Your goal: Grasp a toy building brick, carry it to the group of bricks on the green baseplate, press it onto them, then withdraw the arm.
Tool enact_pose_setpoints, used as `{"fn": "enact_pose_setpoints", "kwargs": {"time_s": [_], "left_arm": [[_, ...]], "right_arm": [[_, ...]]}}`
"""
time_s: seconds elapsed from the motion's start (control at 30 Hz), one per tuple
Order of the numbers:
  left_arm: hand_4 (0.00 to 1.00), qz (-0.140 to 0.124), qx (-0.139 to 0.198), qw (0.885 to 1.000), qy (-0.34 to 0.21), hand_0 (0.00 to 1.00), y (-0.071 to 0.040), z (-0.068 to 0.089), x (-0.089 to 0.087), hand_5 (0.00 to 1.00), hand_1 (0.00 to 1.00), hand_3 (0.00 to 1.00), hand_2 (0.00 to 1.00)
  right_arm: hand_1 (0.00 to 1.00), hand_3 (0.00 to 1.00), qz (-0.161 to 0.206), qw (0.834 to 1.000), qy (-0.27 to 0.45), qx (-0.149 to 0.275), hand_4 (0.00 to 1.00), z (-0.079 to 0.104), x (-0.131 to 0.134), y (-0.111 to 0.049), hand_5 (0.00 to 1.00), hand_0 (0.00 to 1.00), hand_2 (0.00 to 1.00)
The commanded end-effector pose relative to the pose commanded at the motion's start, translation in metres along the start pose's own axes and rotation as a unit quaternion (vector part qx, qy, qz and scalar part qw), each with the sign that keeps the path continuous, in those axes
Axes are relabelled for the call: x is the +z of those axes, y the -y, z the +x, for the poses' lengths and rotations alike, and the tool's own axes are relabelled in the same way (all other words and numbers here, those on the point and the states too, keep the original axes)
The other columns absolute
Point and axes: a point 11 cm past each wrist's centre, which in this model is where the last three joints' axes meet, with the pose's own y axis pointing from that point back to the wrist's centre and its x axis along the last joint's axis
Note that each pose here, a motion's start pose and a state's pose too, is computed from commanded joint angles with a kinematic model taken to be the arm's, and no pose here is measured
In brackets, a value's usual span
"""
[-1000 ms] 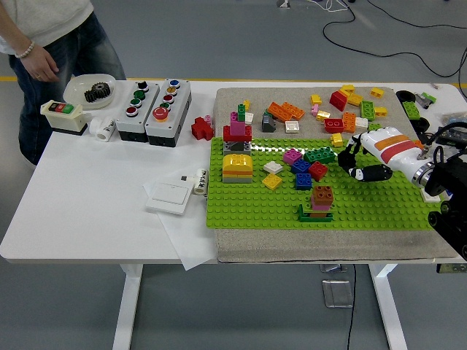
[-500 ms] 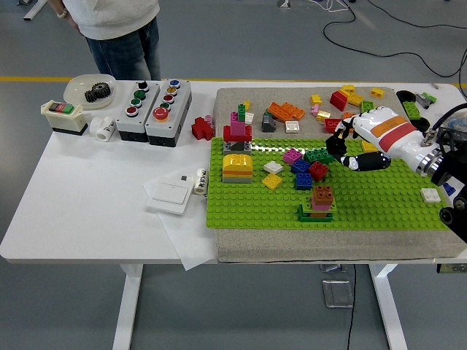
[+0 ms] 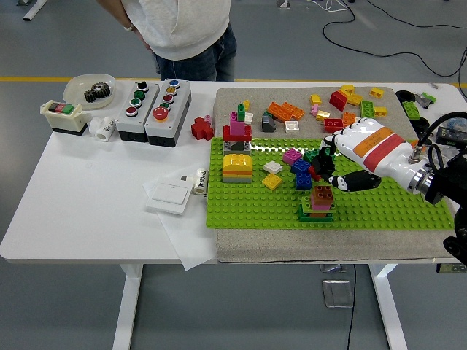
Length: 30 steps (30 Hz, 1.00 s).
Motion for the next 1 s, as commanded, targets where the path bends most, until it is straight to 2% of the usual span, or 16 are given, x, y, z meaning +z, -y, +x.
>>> {"fn": "enact_pose_setpoints", "kwargs": {"time_s": [0.33, 0.6, 1.0], "left_arm": [[0.605, 0.000, 0.002, 1.000, 0.000, 0.494, 0.000, 0.002, 0.000, 0.676, 0.592, 0.578, 0.642], [0.604, -0.002, 0.003, 1.000, 0.000, 0.492, 0.000, 0.003, 0.001, 0.677, 0.587, 0.578, 0.640], [0.605, -0.004, 0.005, 1.000, -0.001, 0.490, 0.000, 0.005, 0.003, 0.680, 0.582, 0.579, 0.640]], "right_arm": [[0.439, 0.511, 0.004, 1.000, -0.013, -0.015, 0.637, 0.005, -0.010, -0.009, 0.404, 0.377, 0.506], [0.440, 0.513, 0.007, 0.999, -0.005, -0.041, 0.655, -0.004, -0.014, -0.011, 0.423, 0.377, 0.508], [0.441, 0.518, 0.014, 0.998, -0.001, -0.057, 0.670, -0.011, -0.019, -0.009, 0.447, 0.370, 0.513]]}}
